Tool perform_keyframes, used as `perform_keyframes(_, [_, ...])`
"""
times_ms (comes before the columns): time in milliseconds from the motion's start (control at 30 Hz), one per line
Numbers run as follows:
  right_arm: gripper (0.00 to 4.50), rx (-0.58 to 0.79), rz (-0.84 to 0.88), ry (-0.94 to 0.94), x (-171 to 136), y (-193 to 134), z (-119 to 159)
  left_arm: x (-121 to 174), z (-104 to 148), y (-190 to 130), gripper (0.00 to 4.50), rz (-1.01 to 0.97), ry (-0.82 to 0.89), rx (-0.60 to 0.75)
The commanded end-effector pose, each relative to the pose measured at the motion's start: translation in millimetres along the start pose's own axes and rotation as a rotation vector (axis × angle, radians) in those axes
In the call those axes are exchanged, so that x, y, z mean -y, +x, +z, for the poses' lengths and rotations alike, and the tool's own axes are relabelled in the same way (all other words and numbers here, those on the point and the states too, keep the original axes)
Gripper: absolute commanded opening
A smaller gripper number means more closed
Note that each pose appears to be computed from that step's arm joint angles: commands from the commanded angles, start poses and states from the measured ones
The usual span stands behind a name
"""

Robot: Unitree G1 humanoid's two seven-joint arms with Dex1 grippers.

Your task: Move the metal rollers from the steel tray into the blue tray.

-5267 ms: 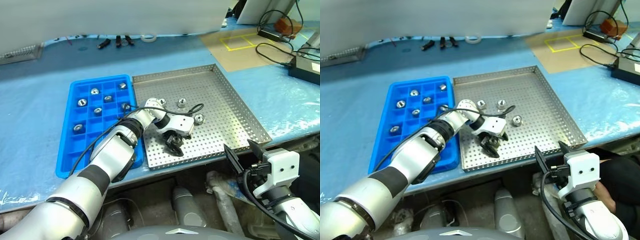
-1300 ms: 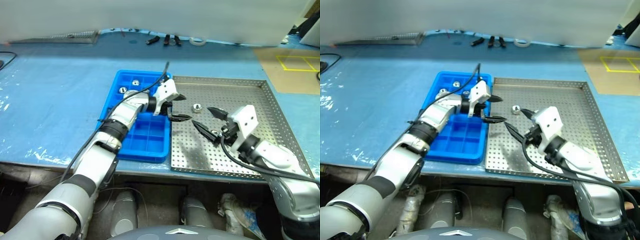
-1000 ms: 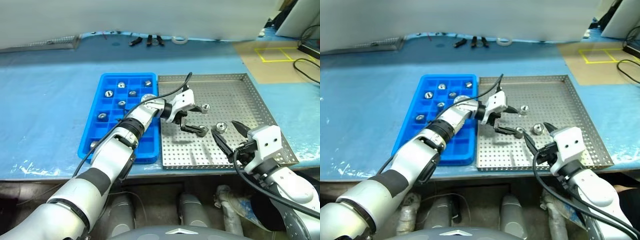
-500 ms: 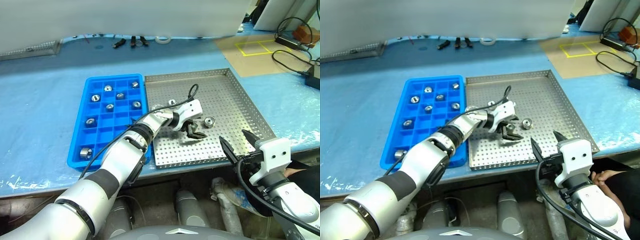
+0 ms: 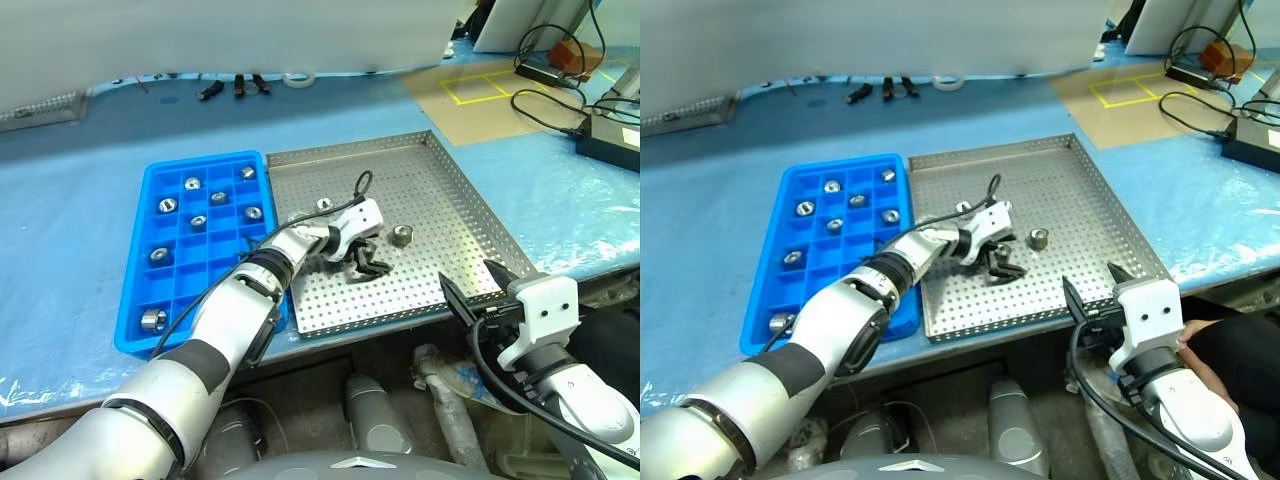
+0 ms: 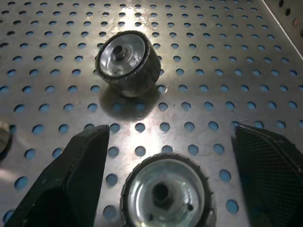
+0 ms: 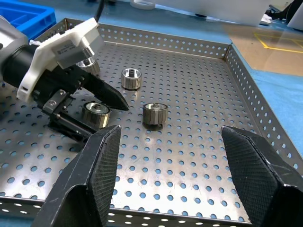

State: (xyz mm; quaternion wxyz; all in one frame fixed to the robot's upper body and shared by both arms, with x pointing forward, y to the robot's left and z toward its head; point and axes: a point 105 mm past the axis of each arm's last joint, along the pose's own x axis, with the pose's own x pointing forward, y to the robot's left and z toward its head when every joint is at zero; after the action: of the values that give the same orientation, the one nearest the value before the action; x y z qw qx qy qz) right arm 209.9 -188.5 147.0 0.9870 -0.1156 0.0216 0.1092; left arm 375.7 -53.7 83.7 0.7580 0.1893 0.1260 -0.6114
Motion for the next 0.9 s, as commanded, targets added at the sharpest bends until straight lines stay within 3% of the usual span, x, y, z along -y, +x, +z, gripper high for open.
perform_keyframes(33, [3.58,0.032,0.012,-0.019,-1.0,3.0,8.3,-5.1,2.0,-4.8,4.48,0.015,0.02,0.001])
perform_keyframes(367, [3.58,0.036,0.03,-0.03,-0.6,7.3,12.4,10.7,-0.1,2.7,4.48,-0.071,0.008,0.014])
perform_keyframes(533, [3.58,0.033,0.033,-0.03,-2.0,6.8,13.5,12.0,-6.1,3.2,3.34,-0.069,0.006,-0.006])
perform_keyframes(633, [3.58,0.036,0.036,-0.031,-3.0,8.2,15.8,13.6,-8.1,0.8,3.34,-0.092,0.001,-0.004])
perform_keyframes(800, [3.58,0.049,0.046,-0.038,-3.7,13.8,22.3,5.4,-11.9,-4.7,1.85,-0.051,-0.002,-0.024])
perform_keyframes(900, [3.58,0.054,0.053,-0.042,-3.5,17.2,25.4,5.2,-14.6,-8.5,1.82,-0.064,-0.019,-0.02])
